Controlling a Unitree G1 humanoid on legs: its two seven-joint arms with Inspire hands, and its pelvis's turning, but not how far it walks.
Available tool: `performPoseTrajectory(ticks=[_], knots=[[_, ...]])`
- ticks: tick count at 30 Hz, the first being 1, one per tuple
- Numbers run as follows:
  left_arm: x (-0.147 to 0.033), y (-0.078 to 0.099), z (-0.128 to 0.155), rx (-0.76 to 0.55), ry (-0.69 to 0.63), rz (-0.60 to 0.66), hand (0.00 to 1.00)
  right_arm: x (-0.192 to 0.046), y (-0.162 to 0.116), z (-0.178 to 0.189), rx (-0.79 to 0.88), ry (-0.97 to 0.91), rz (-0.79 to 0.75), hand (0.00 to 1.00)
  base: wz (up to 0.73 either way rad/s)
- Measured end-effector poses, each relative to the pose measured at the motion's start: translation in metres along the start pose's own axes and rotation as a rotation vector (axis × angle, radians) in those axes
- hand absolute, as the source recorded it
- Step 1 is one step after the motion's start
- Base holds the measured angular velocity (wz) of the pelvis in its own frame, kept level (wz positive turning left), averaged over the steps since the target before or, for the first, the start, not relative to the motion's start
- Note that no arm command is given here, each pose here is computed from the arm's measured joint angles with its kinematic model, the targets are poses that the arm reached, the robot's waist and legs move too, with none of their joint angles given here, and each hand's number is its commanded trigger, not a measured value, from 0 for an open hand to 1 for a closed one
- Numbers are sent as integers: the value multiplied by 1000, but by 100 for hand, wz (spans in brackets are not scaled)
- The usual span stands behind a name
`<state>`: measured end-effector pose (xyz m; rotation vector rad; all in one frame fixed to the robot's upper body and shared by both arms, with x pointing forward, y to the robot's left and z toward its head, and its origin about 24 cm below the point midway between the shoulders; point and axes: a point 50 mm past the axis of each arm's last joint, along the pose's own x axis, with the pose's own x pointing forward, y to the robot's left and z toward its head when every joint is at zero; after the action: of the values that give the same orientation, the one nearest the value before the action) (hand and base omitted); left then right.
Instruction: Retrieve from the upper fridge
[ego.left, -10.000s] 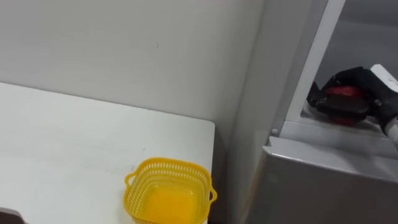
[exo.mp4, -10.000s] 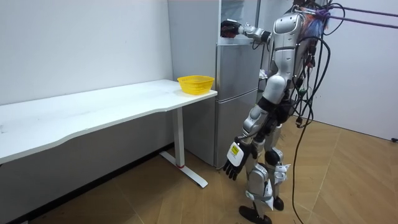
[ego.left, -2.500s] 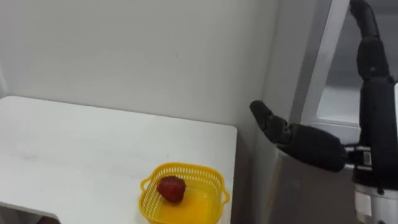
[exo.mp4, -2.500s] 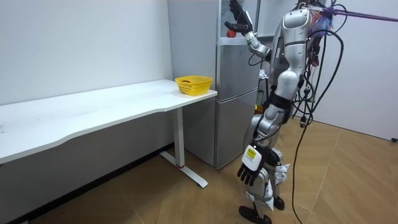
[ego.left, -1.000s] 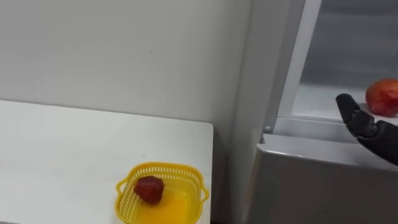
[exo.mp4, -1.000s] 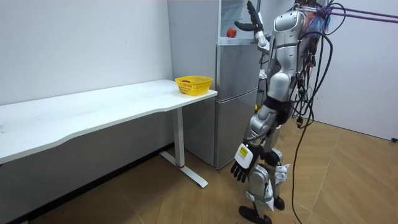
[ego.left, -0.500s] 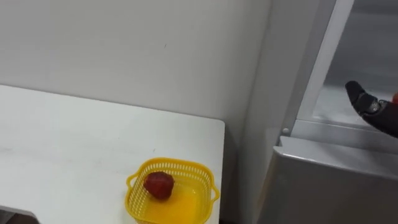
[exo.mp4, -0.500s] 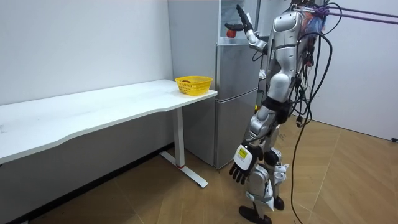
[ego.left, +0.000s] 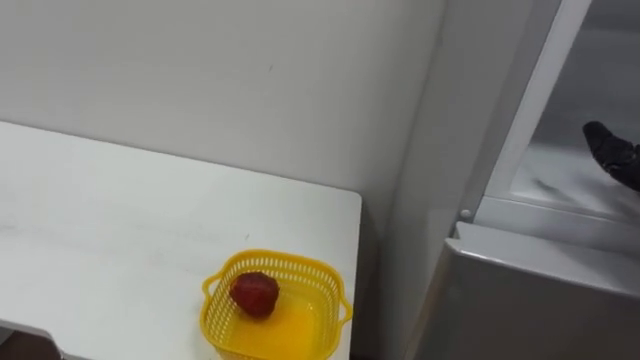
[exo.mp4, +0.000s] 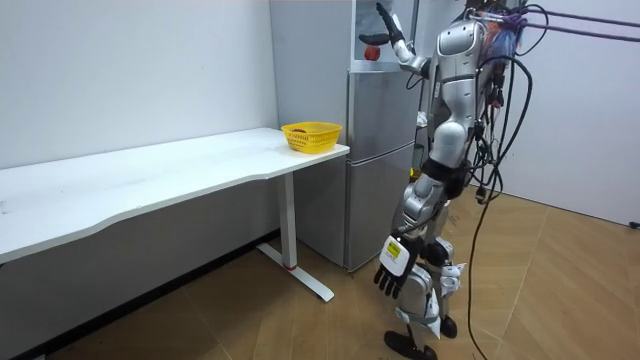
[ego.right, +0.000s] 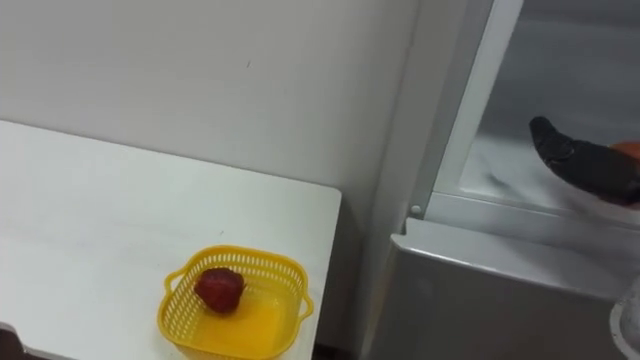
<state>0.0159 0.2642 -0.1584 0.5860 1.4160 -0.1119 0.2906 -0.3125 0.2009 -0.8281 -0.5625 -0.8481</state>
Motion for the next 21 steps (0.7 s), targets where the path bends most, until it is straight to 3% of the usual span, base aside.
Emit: performPoseTrajectory(ticks=[13, 21], knots=[[-2, 16, -7, 8, 14, 10, 0, 18, 2, -18, -120, 75, 85, 0, 4], [-3, 20, -9, 14, 14, 16, 0, 14, 8, -29, -144, 128, 152, 0, 2]])
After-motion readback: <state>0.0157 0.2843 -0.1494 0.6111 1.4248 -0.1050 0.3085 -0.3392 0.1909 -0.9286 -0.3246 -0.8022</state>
